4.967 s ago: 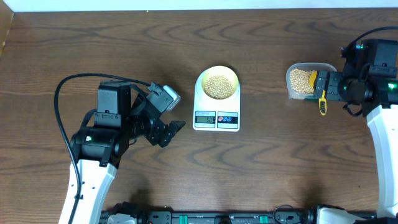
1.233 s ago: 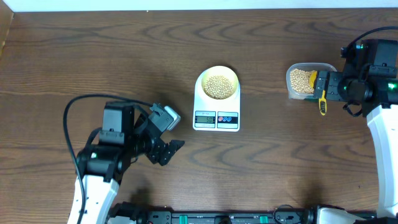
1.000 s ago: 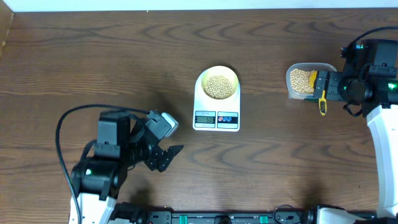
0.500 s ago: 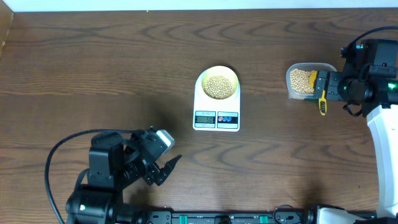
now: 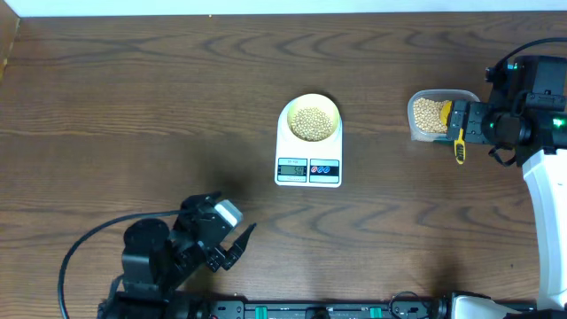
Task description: Scoop item into bowl and weigh 50g on scale
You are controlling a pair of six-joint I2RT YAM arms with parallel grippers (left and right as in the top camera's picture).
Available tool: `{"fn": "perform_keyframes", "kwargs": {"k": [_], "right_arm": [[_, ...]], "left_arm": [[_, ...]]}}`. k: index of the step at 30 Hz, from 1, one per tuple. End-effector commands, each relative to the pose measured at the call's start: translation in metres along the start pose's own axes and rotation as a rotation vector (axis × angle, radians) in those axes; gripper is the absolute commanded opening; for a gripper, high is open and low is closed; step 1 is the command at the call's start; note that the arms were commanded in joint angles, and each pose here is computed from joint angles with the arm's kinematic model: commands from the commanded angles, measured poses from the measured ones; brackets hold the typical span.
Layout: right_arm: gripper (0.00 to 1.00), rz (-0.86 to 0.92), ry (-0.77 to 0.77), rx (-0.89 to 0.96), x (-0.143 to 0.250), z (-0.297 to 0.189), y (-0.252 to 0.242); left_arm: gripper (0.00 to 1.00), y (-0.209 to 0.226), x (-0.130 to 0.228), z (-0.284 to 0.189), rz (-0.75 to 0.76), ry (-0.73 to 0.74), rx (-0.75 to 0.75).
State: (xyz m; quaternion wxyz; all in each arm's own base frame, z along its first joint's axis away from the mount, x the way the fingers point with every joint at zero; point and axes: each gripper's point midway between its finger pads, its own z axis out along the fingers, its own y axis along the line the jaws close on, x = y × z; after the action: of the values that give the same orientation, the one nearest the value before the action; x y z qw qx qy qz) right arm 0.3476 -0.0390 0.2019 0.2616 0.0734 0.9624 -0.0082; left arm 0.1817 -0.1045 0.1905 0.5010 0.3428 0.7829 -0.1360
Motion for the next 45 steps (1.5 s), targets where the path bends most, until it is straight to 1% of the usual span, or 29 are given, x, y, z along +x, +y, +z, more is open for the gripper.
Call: {"fn": "perform_keyframes", "kwargs": {"k": [1, 4, 9, 15, 19, 21, 28, 36, 41, 45], "right_arm": [[0.99, -0.021, -0.009, 0.008, -0.001, -0.003, 0.001], [0.99, -0.021, -0.009, 0.008, -0.001, -0.003, 0.001], [0.99, -0.021, -0.009, 0.008, -0.001, -0.003, 0.001], [0.99, -0.021, -0.009, 0.008, -0.001, -0.003, 0.001], [0.99, -0.021, -0.009, 0.008, -0.001, -0.003, 0.001], [0.99, -0.021, -0.009, 0.008, -0.001, -0.003, 0.001], [0.99, -0.021, -0.009, 0.008, -0.001, -0.003, 0.001], [0.99, -0.021, -0.009, 0.008, -0.001, -0.003, 0.001], [0.99, -0.021, -0.009, 0.008, -0.001, -0.003, 0.001], [0.99, -0.021, -0.009, 0.008, -0.001, -0.003, 0.001]], "left_arm": [[0.85, 0.007, 0.008, 0.0, -0.094, -0.006, -0.059], [0.85, 0.008, 0.011, 0.002, -0.091, -0.011, -0.067], [0.84, 0.019, 0.01, 0.007, -0.167, -0.039, -0.121], [0.85, 0.024, 0.009, 0.006, -0.172, -0.045, -0.144], [0.85, 0.029, 0.011, 0.005, -0.265, -0.053, -0.181], [0.85, 0.029, 0.01, 0.003, -0.269, -0.065, -0.186], [0.84, 0.033, 0.009, 0.002, -0.239, -0.145, -0.227], [0.85, 0.039, 0.008, 0.009, -0.235, -0.271, -0.26], [0.84, 0.048, 0.009, 0.011, -0.302, -0.326, -0.296], [0.85, 0.048, 0.005, 0.009, -0.294, -0.363, -0.3]]}}
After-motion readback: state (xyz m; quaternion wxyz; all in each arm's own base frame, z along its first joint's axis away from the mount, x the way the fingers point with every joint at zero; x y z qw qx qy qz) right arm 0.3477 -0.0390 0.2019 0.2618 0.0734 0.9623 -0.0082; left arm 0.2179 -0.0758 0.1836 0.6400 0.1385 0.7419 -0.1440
